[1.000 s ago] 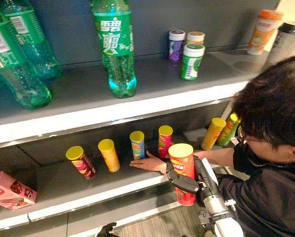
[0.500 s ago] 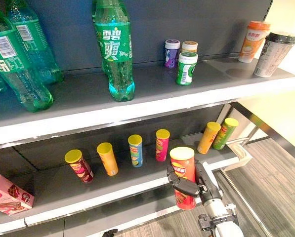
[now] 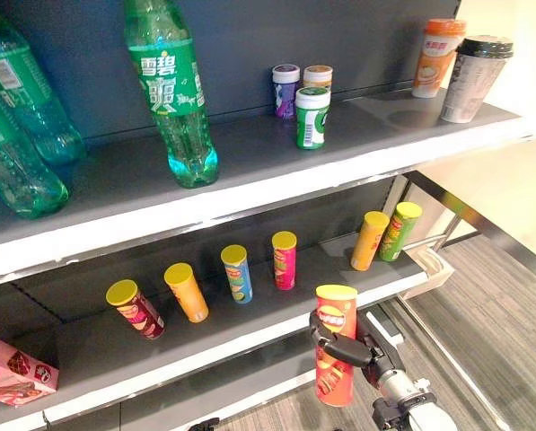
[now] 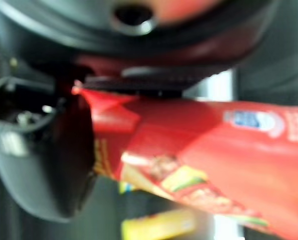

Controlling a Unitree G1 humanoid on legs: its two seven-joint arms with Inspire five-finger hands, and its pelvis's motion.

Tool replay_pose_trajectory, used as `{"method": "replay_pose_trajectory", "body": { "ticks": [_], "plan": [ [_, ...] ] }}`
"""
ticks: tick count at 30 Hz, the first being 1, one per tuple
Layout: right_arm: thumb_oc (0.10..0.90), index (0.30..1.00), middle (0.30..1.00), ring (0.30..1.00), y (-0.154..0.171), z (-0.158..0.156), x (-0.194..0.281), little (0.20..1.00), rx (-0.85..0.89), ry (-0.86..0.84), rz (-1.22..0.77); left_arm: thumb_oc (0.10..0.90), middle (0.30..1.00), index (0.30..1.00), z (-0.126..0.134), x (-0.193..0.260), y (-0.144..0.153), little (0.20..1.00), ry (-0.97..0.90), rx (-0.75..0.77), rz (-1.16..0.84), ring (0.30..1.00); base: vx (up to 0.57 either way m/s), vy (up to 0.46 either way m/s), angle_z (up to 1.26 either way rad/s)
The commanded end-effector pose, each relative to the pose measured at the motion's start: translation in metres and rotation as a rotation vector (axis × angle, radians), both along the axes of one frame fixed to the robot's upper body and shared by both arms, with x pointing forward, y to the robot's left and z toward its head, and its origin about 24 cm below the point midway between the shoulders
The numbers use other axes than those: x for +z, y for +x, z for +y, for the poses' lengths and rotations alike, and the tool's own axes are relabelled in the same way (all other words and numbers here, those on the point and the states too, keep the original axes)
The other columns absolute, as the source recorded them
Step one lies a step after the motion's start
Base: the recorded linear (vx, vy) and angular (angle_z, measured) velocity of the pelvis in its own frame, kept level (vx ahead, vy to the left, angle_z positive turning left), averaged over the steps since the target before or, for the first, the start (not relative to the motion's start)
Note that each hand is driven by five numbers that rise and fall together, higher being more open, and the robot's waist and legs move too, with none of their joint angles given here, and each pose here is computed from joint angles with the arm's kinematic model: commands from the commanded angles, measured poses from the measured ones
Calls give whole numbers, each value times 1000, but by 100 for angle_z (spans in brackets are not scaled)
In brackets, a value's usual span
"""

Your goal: Put the goods on the table back onto the shelves and tidy them up.

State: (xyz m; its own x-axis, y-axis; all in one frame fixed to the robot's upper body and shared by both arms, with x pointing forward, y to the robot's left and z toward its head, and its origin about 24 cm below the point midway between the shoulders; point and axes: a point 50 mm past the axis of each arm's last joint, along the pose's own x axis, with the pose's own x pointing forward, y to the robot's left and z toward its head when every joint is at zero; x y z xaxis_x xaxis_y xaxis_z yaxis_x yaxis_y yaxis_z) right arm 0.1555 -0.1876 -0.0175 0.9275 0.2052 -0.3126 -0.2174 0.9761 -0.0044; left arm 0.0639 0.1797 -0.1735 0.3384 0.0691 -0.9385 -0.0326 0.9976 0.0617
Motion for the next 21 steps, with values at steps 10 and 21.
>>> {"method": "replay_pose_trajectory", "body": {
  "ticks": [10,21],
  "plan": [
    [400,300,300,300,0,3,17,300,-97,37,-102,800,900,900,20,1,7,900,70,49,31,900,-4,19,0],
    [400,300,300,300,5,-11,72,300,-91,-270,-392,800,900,900,40,5,10,900,157,83,22,900,-45,73,-1]
  ]
}}
